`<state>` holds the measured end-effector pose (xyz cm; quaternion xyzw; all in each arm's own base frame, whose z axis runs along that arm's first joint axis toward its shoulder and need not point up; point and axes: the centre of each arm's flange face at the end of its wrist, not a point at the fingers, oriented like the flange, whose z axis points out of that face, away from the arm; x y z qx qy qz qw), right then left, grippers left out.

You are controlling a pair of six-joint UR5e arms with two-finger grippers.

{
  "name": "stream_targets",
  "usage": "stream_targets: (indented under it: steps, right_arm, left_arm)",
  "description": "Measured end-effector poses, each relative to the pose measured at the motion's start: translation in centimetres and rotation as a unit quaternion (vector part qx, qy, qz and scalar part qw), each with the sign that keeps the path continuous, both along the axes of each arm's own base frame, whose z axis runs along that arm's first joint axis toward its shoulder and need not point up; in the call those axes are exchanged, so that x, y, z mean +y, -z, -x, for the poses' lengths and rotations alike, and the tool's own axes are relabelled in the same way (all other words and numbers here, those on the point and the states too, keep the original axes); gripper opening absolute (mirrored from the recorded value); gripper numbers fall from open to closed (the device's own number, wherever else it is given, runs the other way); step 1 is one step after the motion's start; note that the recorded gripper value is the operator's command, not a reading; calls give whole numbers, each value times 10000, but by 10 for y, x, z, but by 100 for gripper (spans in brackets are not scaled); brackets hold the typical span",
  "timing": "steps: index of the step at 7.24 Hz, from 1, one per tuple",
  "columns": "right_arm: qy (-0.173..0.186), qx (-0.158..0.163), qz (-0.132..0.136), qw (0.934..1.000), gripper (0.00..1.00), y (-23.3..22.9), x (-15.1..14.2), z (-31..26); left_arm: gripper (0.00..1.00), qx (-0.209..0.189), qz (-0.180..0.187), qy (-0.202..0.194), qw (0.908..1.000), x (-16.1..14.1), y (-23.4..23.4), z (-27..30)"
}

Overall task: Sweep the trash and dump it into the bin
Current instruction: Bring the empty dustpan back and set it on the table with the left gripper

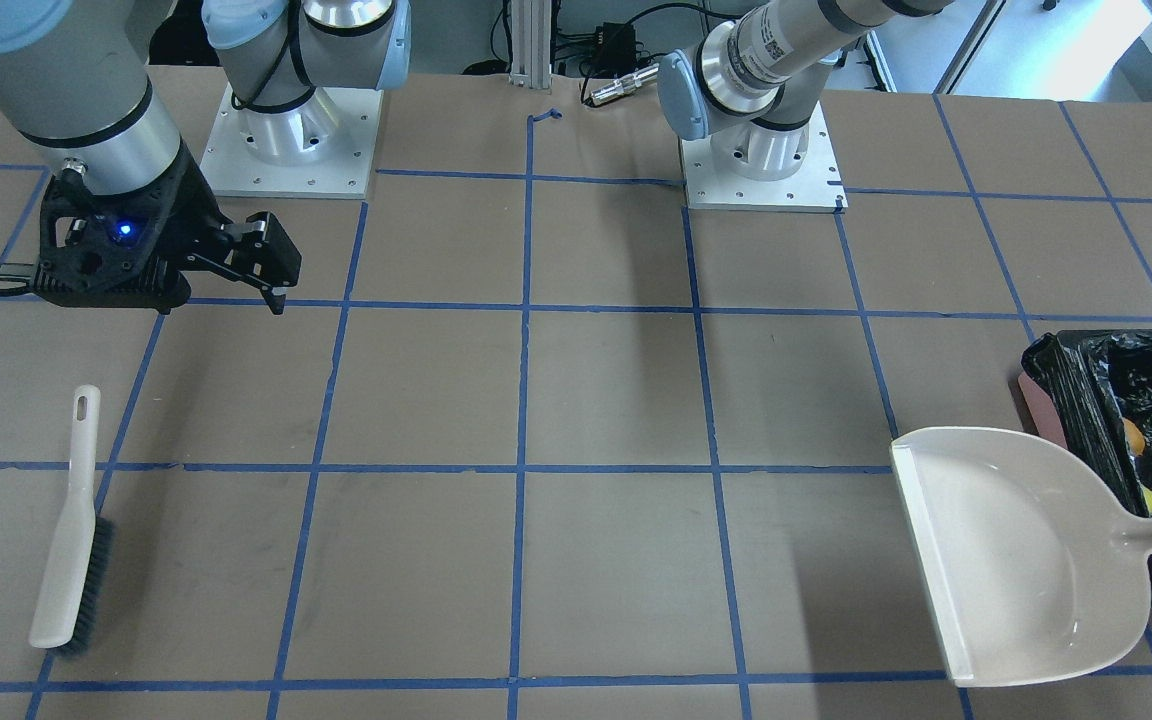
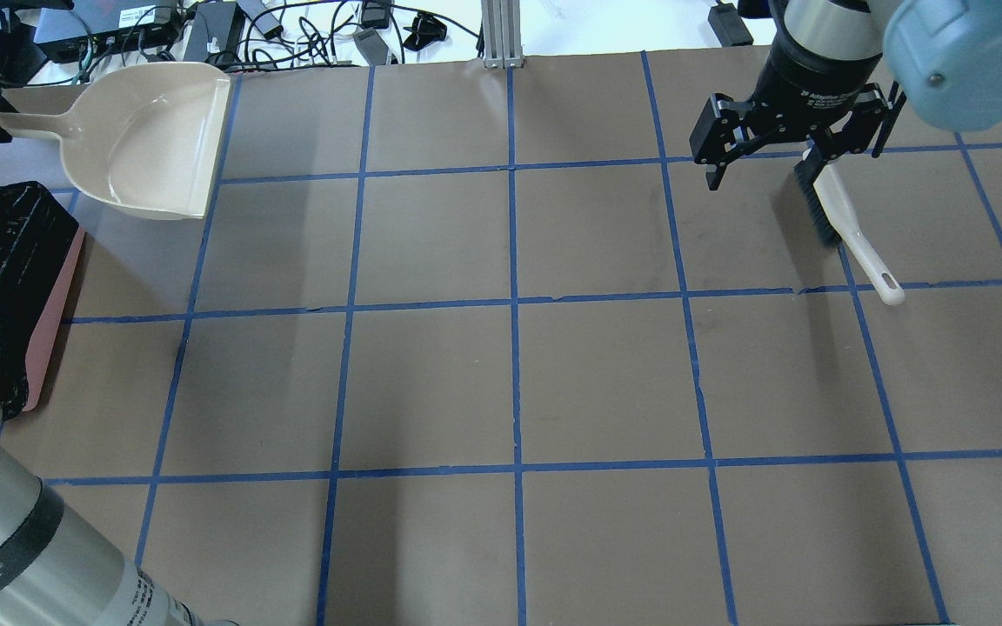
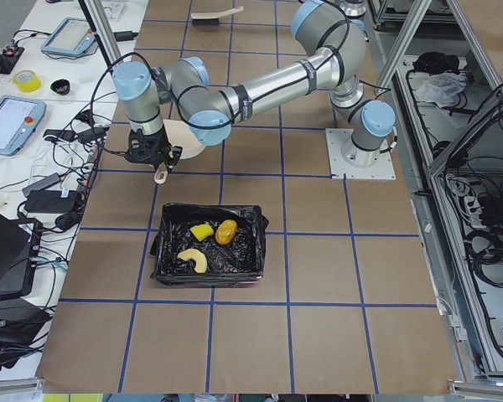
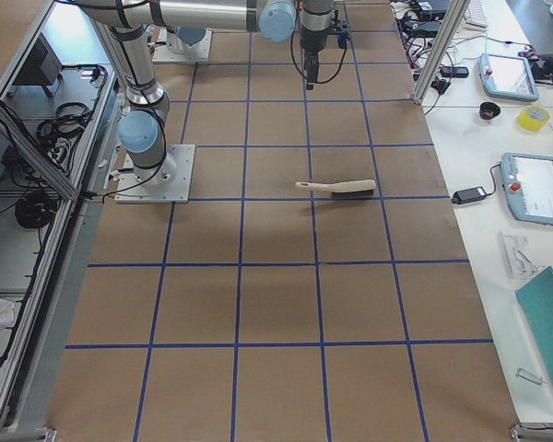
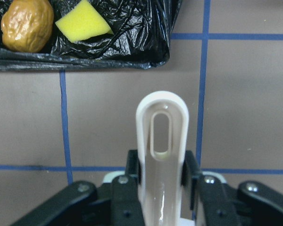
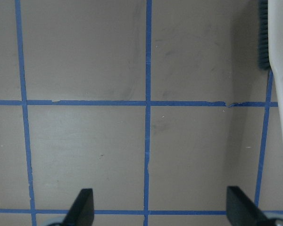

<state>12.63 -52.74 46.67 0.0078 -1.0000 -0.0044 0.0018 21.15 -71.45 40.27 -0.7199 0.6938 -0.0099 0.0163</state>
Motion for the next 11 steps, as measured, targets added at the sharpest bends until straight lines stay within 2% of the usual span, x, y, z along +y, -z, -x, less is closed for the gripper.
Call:
stream_targets:
  steps: [2, 3, 5, 8, 11]
  right_arm:
    - [3, -24, 24, 10000, 100, -2, 1, -1]
    - [-1, -28, 26, 10000, 100, -3, 1, -1]
    - [3, -31, 45, 10000, 100, -2, 0, -1]
    - [-1, -33, 38, 10000, 100, 0, -2, 0]
    - [-17, -38, 26, 10000, 100, 1, -2, 0]
  left_arm:
    - [0, 32, -131, -393, 9991, -21, 30, 42]
    - [0, 1, -170, -335, 9993, -30, 44, 62]
    - [0, -235, -287, 69, 9993, -39, 87, 94]
    - [0, -348, -414, 482, 9974, -29, 113, 122]
    - [0, -335, -510, 427, 9972, -16, 129, 141]
